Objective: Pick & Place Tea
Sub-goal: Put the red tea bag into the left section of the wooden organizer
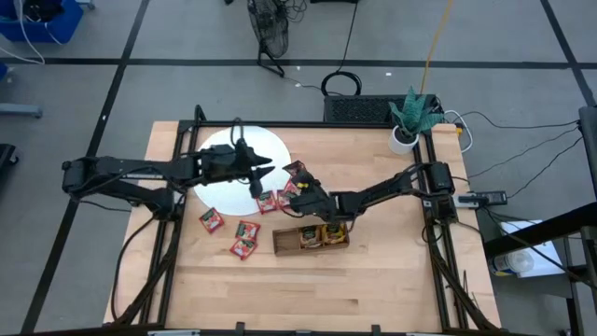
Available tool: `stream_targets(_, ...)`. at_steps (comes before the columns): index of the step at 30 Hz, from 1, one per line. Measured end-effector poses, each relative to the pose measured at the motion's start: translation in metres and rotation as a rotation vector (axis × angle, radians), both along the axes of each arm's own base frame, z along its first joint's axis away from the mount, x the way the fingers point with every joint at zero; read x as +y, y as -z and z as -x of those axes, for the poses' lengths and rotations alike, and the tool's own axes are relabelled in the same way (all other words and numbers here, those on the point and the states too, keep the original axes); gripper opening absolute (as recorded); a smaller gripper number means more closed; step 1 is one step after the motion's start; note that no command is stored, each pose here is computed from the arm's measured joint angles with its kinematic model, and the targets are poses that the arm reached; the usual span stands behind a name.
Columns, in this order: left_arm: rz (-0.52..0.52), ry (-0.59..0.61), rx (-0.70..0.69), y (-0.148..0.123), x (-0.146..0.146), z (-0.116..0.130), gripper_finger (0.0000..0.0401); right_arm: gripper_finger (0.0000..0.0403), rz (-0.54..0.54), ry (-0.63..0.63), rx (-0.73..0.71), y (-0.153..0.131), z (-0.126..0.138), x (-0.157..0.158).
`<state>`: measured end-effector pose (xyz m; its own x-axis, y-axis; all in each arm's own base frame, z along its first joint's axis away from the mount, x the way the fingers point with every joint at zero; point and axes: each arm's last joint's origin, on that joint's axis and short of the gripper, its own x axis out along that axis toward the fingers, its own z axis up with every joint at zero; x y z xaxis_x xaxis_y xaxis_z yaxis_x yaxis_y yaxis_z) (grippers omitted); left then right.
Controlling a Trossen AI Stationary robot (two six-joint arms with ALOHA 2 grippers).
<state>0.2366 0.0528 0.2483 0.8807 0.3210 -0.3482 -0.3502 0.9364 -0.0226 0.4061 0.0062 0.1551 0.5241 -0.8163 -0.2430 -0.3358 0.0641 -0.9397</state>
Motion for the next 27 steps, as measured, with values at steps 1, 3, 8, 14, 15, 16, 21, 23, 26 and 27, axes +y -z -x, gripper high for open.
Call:
stream_targets(1,0.009,-0.002,0.001,0.002,0.001,-0.003,0.0115,0.0,0.026,-0.018,-0.022,-0.001,0.001,0.002)
stream_targets(3,0.023,0.015,-0.013,0.007,0.003,-0.009,0.0115,0.0,0.068,-0.056,-0.063,-0.004,0.002,0.005)
stream_targets(8,0.039,0.079,-0.031,0.015,0.003,-0.021,0.0115,0.0,0.095,-0.115,-0.112,-0.008,0.003,0.009)
stream_targets(14,0.04,0.076,-0.023,0.022,0.004,-0.027,0.0115,0.0,0.093,-0.111,-0.121,-0.008,0.003,0.007)
stream_targets(15,0.04,0.075,-0.022,0.022,0.005,-0.027,0.0115,0.0,0.092,-0.111,-0.134,-0.009,0.003,0.008)
stream_targets(16,0.039,0.069,-0.017,0.023,0.005,-0.027,0.0115,0.0,0.089,-0.11,-0.152,-0.011,0.003,0.008)
stream_targets(21,0.015,0.032,-0.014,0.023,0.006,-0.027,0.0115,0.0,0.081,-0.112,-0.181,-0.013,0.003,0.01)
stream_targets(23,-0.004,0.04,-0.01,0.022,0.006,-0.027,0.0107,0.0,0.072,-0.115,-0.192,-0.013,0.003,0.012)
stream_targets(26,-0.025,0.058,-0.024,0.021,0.006,-0.028,0.0066,0.0,0.058,-0.119,-0.212,-0.013,0.003,0.014)
stream_targets(27,-0.03,0.061,-0.032,0.021,0.006,-0.029,0.0043,0.0,0.053,-0.12,-0.217,-0.013,0.003,0.015)
